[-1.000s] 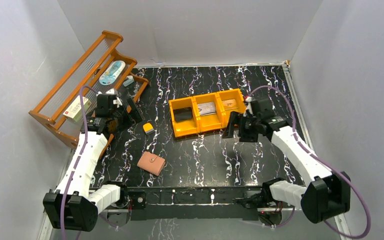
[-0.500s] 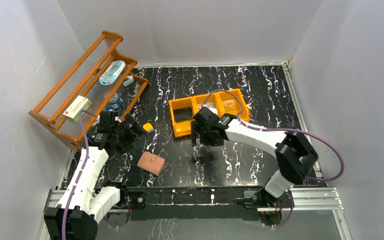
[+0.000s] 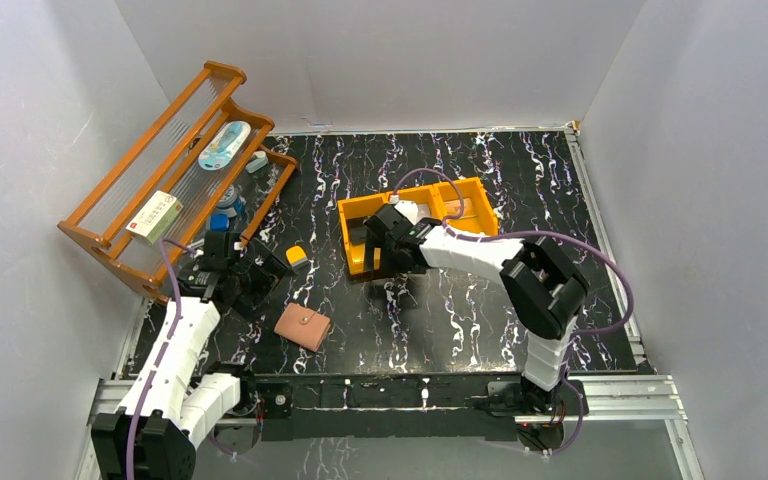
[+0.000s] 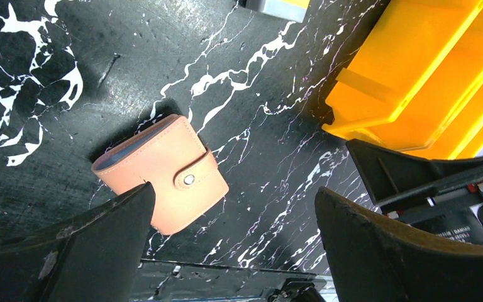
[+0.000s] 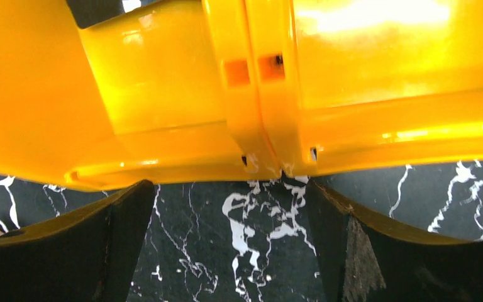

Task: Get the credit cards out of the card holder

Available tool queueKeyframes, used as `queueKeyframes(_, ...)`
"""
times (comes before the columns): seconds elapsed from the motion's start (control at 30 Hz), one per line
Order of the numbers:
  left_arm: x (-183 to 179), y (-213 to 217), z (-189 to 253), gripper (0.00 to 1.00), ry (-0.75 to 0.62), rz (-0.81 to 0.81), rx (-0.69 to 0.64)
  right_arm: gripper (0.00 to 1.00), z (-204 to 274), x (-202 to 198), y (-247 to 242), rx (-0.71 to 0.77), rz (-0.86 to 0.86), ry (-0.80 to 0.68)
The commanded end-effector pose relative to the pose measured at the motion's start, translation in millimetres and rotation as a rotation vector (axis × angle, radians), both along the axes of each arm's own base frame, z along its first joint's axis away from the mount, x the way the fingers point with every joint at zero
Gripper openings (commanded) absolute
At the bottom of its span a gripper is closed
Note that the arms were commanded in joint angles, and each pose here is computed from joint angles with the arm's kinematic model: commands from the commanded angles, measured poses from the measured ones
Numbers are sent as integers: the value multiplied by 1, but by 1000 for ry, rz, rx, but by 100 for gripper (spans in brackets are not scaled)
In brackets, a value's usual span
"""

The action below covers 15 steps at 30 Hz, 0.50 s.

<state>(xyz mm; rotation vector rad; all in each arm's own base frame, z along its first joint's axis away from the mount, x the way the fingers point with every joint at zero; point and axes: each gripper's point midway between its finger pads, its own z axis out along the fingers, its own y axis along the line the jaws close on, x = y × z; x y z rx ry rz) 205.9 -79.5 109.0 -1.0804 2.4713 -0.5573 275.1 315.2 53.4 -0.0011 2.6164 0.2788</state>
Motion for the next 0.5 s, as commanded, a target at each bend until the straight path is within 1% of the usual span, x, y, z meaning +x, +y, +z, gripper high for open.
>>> queueKeyframes(0.0, -13, -2, -2, 98, 49, 34, -36, 98, 8, 29, 16, 73, 8, -25)
queueKeyframes(0.17, -23, 0, -4, 98, 58, 56, -33, 98, 8, 45, 28, 123, 52, -26)
queueKeyframes(0.27, -26, 7, -6, 98, 65, 76, 2, 98, 9, 49, 29, 108, 67, 6)
queueKeyframes(0.3, -28, 9, -6, 98, 70, 79, 11, 98, 11, 46, 28, 94, 73, 16)
queueKeyframes(0.37, -30, 9, -8, 98, 78, 81, 13, 98, 17, 35, 34, 118, 112, 18)
queueKeyframes(0.47, -31, 9, -11, 98, 83, 96, 4, 98, 31, 12, 52, 216, 191, 18)
